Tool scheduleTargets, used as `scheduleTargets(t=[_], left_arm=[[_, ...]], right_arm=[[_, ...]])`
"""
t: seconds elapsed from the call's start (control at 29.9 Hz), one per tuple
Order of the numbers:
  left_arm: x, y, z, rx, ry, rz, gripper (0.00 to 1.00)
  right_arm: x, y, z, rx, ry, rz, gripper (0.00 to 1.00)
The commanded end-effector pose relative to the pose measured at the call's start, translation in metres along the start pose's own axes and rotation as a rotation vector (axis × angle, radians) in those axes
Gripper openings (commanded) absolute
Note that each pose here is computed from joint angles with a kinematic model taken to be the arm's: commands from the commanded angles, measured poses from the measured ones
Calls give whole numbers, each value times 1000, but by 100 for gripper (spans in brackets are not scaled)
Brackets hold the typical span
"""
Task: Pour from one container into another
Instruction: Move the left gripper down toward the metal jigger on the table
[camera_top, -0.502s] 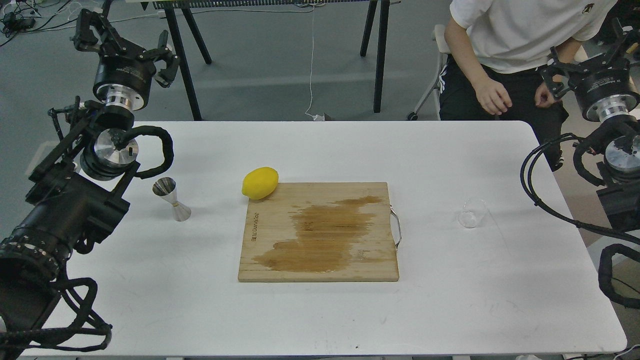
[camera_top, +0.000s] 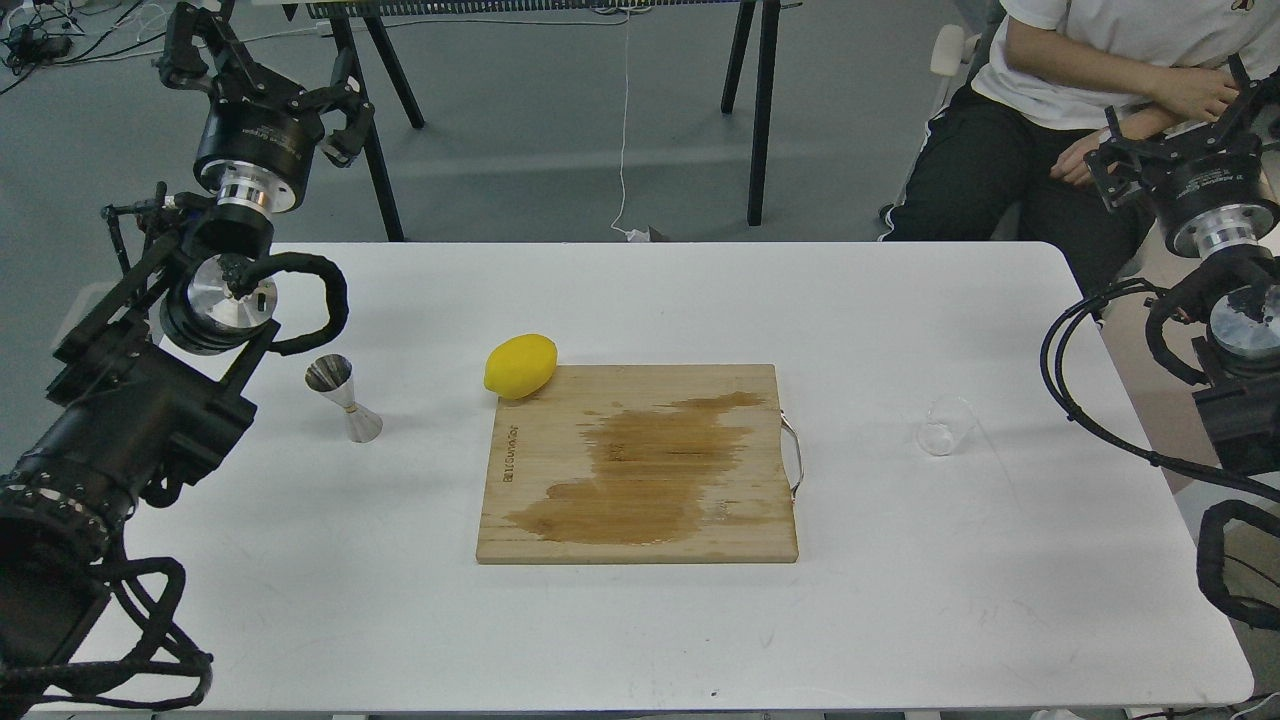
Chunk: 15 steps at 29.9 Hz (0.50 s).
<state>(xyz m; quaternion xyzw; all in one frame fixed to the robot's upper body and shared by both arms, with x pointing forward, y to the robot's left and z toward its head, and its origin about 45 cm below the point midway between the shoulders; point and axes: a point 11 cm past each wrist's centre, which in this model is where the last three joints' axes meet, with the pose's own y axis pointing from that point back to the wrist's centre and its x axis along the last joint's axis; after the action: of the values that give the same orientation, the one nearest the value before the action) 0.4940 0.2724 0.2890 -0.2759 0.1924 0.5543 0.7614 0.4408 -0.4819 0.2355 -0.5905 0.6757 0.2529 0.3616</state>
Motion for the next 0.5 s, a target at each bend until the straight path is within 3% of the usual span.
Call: scheduleTargets(t=[0.0,0.23,0.47], left_arm=[[-3,16,15,72,-157,-69,100],[8,76,43,170,-637,-138,100],[7,150,19,266,-1078,-214,99]], right_arm=[[10,6,-3,7,-10,22,100],[28,19,1,-2,-6,59,100],[39,27,5,-7,-10,84,100]])
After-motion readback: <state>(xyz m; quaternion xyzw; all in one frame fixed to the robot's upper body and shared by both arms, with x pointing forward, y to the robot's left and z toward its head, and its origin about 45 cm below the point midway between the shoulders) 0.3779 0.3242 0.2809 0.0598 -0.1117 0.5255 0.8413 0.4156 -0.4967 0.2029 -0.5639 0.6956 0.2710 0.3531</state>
